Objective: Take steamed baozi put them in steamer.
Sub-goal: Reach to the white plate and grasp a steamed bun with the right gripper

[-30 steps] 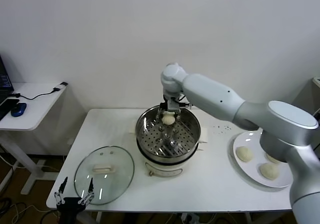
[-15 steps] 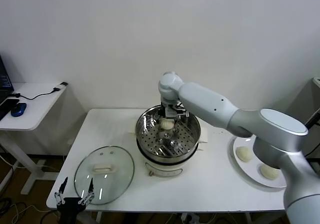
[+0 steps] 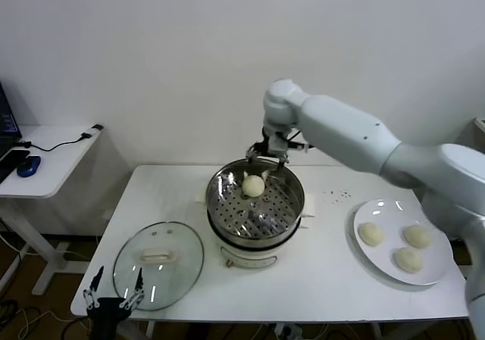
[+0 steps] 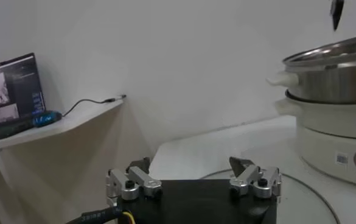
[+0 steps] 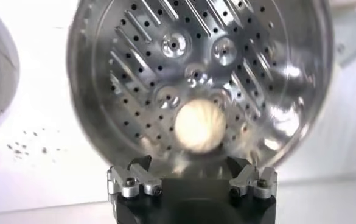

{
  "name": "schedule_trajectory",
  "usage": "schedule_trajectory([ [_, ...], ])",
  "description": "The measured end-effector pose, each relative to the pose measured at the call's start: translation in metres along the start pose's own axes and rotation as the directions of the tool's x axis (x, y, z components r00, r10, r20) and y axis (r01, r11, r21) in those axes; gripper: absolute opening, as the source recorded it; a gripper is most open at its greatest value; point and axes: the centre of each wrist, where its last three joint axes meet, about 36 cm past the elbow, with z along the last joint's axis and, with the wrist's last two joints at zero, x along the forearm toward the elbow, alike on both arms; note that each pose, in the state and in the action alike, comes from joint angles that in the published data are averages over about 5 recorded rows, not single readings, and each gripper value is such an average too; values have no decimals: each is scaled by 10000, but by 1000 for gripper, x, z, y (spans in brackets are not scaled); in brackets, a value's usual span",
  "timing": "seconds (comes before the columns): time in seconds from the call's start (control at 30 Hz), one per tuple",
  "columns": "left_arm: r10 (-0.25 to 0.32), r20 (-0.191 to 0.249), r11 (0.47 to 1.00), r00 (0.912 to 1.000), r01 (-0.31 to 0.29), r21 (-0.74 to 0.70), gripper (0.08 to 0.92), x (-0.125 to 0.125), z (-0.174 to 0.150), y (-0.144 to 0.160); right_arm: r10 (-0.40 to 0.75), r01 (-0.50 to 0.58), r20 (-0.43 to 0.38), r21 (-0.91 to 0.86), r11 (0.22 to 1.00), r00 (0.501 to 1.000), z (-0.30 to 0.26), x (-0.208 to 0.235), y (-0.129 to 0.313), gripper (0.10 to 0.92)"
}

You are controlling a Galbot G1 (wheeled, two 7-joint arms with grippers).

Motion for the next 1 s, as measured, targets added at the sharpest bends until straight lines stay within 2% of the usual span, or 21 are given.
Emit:
schedule_trajectory([
  [0.1, -31, 6, 10000, 10000, 31, 52, 823, 2, -2, 0, 188, -181, 19, -1962, 9804, 9998, 17, 12, 41, 823],
  [0.17, -32, 15, 10000, 10000, 32, 80, 823, 3, -2, -1, 327, -288, 57, -3415, 9394, 9995, 28, 16, 74, 823],
  [0.3, -17, 52, 9999, 10000, 17, 111, 823, 4, -4, -2, 495, -300, 156, -6054, 7954, 9987, 43, 13, 142, 823],
  [0.43, -2, 45, 9999, 10000, 1, 139, 823, 6, -5, -4, 335, 125, 436, -7734, 6338, 9985, 45, -3, 206, 823],
  [0.57, 40, -27, 9999, 10000, -40, 108, 823, 8, -5, -5, -18, 758, 869, -8588, 5067, 9962, 39, -28, 258, 823],
  [0.7, 56, -77, 10000, 10000, -56, 57, 823, 10, -4, -5, -362, 1316, 1282, -8996, 4164, 9911, 28, -58, 297, 823],
  [0.83, 53, -109, 10000, 9999, -52, 23, 823, 11, -3, -5, -688, 1688, 1543, -9168, 3620, 9856, 19, -84, 324, 823],
  [1.0, 41, -177, 10000, 9998, -41, 2, 823, 13, -2, -4, -1054, 1904, 1643, -9242, 3311, 9808, 15, -108, 344, 823],
])
